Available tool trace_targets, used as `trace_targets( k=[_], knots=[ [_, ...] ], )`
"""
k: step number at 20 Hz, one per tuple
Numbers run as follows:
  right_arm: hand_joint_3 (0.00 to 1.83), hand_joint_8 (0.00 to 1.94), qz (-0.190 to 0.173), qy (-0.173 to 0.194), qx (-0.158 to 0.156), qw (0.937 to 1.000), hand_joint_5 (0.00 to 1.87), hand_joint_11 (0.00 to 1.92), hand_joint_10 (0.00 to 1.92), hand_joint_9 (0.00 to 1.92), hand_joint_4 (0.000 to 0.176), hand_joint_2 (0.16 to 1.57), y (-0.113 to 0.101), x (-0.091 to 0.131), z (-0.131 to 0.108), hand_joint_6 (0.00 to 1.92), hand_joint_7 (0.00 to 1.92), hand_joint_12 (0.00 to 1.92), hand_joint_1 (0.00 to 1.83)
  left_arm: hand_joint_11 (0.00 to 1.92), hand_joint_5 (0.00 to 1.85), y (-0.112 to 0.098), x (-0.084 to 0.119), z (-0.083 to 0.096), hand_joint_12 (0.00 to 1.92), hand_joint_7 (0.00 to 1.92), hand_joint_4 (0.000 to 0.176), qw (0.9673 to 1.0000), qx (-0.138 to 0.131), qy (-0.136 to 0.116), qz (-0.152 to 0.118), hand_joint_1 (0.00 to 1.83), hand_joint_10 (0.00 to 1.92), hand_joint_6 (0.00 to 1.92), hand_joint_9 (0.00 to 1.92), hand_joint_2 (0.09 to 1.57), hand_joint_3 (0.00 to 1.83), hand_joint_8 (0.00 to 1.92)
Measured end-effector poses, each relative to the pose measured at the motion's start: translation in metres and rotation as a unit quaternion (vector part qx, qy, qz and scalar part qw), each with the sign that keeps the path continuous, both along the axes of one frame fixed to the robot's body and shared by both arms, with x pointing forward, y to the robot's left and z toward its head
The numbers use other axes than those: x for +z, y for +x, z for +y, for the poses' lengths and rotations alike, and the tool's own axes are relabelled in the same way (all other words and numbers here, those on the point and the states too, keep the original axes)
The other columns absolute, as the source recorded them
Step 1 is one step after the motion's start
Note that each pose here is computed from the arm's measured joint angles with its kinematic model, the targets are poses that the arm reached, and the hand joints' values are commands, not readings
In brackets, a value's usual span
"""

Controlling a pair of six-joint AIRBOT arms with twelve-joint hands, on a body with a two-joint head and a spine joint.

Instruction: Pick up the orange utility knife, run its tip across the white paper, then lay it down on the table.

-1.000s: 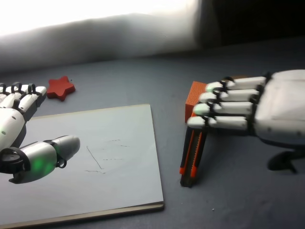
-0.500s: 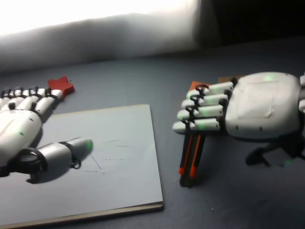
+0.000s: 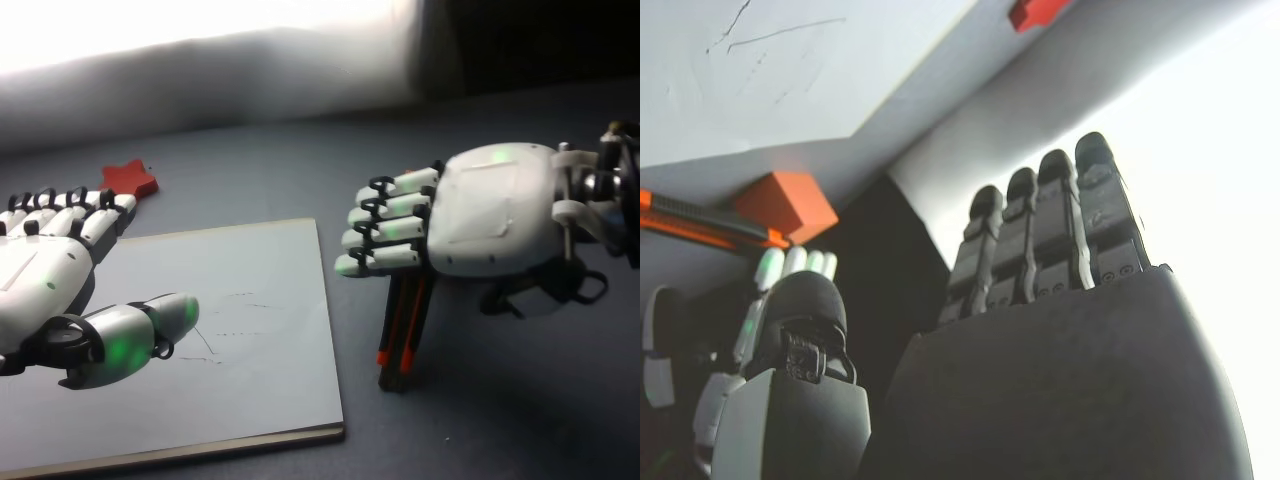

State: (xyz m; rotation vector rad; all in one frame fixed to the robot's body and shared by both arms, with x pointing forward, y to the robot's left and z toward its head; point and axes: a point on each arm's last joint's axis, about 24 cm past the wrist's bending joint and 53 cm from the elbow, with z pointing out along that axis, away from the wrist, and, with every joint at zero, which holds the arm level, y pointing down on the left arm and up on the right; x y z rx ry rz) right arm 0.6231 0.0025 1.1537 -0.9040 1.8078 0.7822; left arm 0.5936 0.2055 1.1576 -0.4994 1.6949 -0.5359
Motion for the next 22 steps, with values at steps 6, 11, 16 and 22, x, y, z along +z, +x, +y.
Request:
trace_targets(
  k=[6, 11, 16, 22],
  knots=[
    [0.11, 0.0, 0.013, 0.003, 0.004, 0.9999, 0.0, 0.0, 0.0, 0.0, 0.0, 1.07, 0.008, -0.01, 0.02, 0.0, 0.0, 0.0, 1.15, 0.0, 0.0, 0.001, -0.008, 0.009, 0.0, 0.0, 0.0, 0.9999, 0.008, 0.002, 0.009, 0.0, 0.0, 0.0, 0.0, 1.25, 0.01, 0.0],
    [0.1, 0.0, 0.014, -0.005, 0.007, 0.9999, 0.0, 0.0, 0.0, 0.0, 0.0, 1.03, 0.009, -0.021, 0.029, 0.0, 0.0, 0.0, 1.17, 0.0, 0.0, 0.001, -0.01, 0.011, 0.0, 0.0, 0.0, 0.9999, 0.01, 0.003, 0.01, 0.0, 0.0, 0.0, 0.0, 1.24, 0.0, 0.0],
    [0.11, 0.0, 0.003, -0.026, 0.01, 0.9996, 0.0, 0.0, 0.0, 0.0, 0.0, 1.04, 0.018, -0.034, 0.03, 0.0, 0.0, 0.0, 1.18, 0.0, 0.0, 0.001, -0.011, 0.013, 0.0, 0.0, 0.0, 0.9998, 0.015, 0.001, 0.012, 0.0, 0.0, 0.0, 0.0, 1.24, 0.0, 0.0],
    [0.12, 0.0, 0.01, -0.034, 0.01, 0.9993, 0.0, 0.0, 0.0, 0.0, 0.0, 1.05, 0.019, -0.046, 0.032, 0.0, 0.0, 0.0, 1.2, 0.0, 0.0, 0.001, -0.011, 0.014, 0.0, 0.0, 0.0, 0.9998, 0.016, 0.001, 0.013, 0.0, 0.0, 0.0, 0.0, 1.24, 0.0, 0.0]
  ],
)
